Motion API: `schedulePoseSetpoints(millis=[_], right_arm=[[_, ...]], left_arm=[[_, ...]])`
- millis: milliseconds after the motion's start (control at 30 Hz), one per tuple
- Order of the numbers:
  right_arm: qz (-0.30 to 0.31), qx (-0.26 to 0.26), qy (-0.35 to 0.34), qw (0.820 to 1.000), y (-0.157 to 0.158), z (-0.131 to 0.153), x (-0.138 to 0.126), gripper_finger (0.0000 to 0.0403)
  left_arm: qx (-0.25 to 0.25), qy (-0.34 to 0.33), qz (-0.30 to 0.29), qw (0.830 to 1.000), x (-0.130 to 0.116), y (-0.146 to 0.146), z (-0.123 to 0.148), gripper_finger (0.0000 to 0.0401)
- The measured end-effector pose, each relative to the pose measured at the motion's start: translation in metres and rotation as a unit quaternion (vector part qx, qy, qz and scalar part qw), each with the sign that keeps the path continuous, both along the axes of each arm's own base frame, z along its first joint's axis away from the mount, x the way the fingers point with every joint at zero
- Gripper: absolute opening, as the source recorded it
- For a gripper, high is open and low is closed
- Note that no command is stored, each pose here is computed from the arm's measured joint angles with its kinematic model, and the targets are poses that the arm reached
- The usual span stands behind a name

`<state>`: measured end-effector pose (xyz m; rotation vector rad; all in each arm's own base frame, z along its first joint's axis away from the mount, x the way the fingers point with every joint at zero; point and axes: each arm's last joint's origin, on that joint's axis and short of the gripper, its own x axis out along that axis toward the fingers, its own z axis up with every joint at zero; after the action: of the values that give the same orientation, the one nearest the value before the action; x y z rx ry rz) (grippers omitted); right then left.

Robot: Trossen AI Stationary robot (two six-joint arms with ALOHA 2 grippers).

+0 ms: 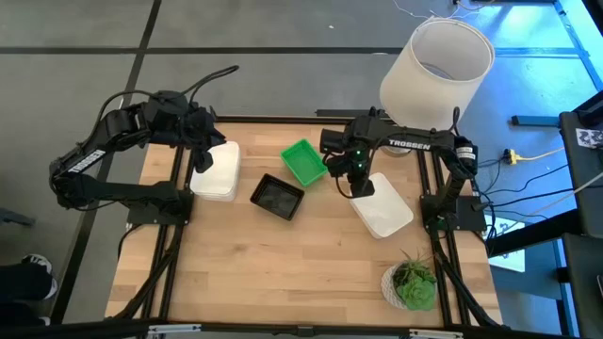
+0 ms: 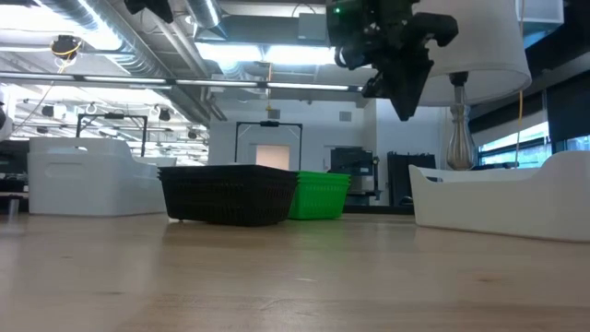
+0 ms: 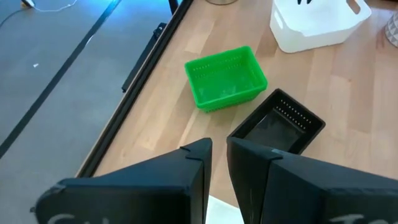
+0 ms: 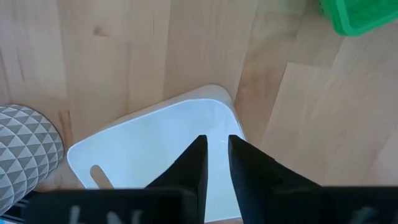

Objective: Stack baskets by color
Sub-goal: Stack the right white bin on the left white bins

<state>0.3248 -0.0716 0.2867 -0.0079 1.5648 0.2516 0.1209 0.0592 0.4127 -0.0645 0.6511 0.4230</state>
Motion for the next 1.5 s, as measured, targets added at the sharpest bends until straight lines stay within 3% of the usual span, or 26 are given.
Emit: schedulePoseSetpoints(millis=[200,367,467,567,667,733,900,1033,1267,1500], right_arm=[[0.000,-0.025,0.006,1.000,-0.002,0.000,0.000,0.0061],[0.000,-0.023,0.010,1.000,-0.001,0.000,-0.001,0.0012],[0.005,-0.020,0.020,1.000,-0.001,0.000,-0.003,0.0009],[0.019,0.023,0.041,0.999,0.002,0.003,-0.011,0.0018],[0.007,0.107,-0.019,0.994,0.005,0.015,-0.018,0.0016],[0.006,0.131,-0.076,0.988,0.007,0.028,-0.023,0.0010],[-0.022,0.078,-0.145,0.986,0.011,0.043,-0.047,0.0003],[-0.064,0.048,-0.185,0.979,0.011,0.036,-0.055,0.0014],[-0.077,-0.018,-0.131,0.988,0.008,0.008,-0.059,0.0060],[-0.022,-0.022,-0.100,0.994,0.009,-0.017,-0.063,0.0081]], left_arm=[[0.000,0.000,0.000,1.000,0.000,0.000,0.000,0.0042],[0.000,0.000,0.000,1.000,0.000,0.000,0.000,0.0042],[0.000,0.000,0.000,1.000,0.000,0.000,0.000,0.0042],[-0.001,0.000,0.000,1.000,0.000,0.000,0.000,0.0042],[0.000,0.000,0.000,1.000,0.000,0.000,0.000,0.0042],[0.000,0.000,0.000,1.000,0.000,0.000,0.000,0.0042],[0.000,0.000,0.000,1.000,0.000,0.000,0.000,0.0042],[0.000,0.000,0.001,1.000,0.000,0.000,0.000,0.0042],[0.000,0.000,0.000,1.000,0.000,0.000,0.000,0.0042],[0.000,0.000,0.001,1.000,0.000,0.000,0.000,0.0042]])
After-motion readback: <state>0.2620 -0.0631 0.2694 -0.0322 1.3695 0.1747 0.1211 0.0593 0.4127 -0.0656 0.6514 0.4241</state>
